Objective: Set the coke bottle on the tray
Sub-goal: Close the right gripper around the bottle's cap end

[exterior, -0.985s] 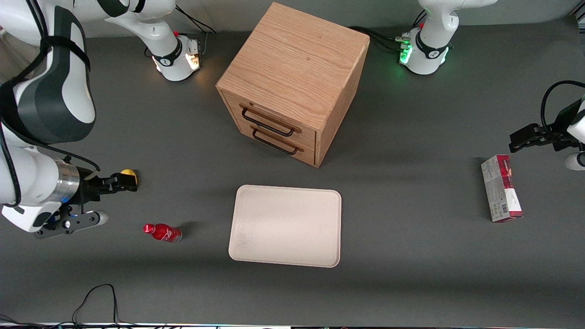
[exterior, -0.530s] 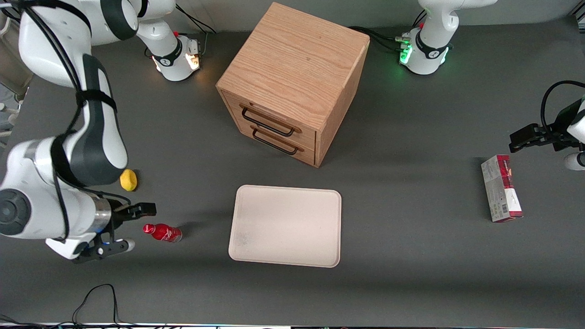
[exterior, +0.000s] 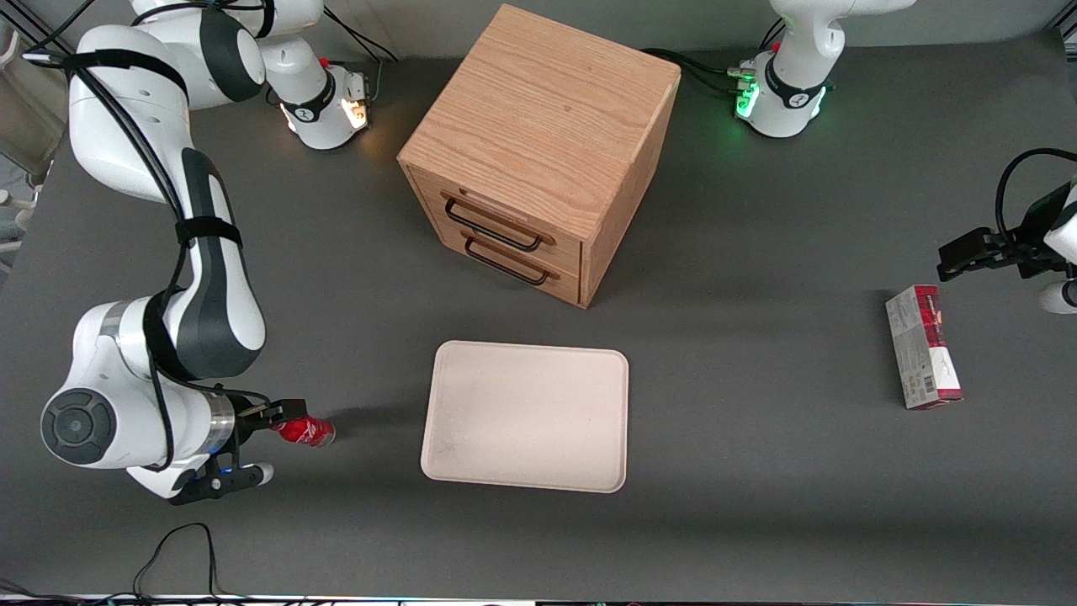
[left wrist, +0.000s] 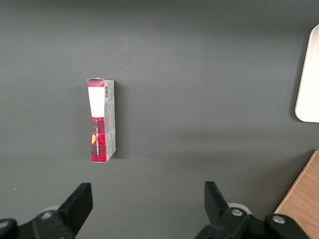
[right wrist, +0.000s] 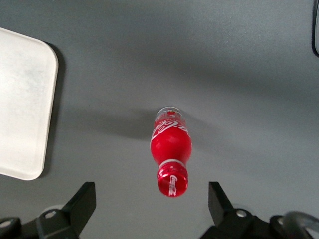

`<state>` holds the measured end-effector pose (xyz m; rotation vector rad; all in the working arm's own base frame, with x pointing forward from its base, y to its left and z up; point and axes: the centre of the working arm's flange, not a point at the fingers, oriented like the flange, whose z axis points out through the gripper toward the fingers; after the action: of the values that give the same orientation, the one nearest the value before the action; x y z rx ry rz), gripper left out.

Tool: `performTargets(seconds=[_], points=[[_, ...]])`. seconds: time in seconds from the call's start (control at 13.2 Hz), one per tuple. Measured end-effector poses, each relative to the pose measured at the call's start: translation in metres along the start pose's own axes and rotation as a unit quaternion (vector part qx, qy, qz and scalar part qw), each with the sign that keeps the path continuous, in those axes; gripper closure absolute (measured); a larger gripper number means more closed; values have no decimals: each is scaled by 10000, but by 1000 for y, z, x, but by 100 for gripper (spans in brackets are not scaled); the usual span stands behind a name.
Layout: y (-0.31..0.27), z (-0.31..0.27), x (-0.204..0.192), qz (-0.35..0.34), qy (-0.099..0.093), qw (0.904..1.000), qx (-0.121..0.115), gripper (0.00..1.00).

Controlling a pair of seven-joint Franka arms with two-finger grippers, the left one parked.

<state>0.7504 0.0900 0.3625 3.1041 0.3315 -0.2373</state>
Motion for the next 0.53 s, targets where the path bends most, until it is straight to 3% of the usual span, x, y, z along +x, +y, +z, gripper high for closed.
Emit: performTargets(seconds=[0.53], points=[[27, 16, -2, 62, -141, 9999, 41, 1]])
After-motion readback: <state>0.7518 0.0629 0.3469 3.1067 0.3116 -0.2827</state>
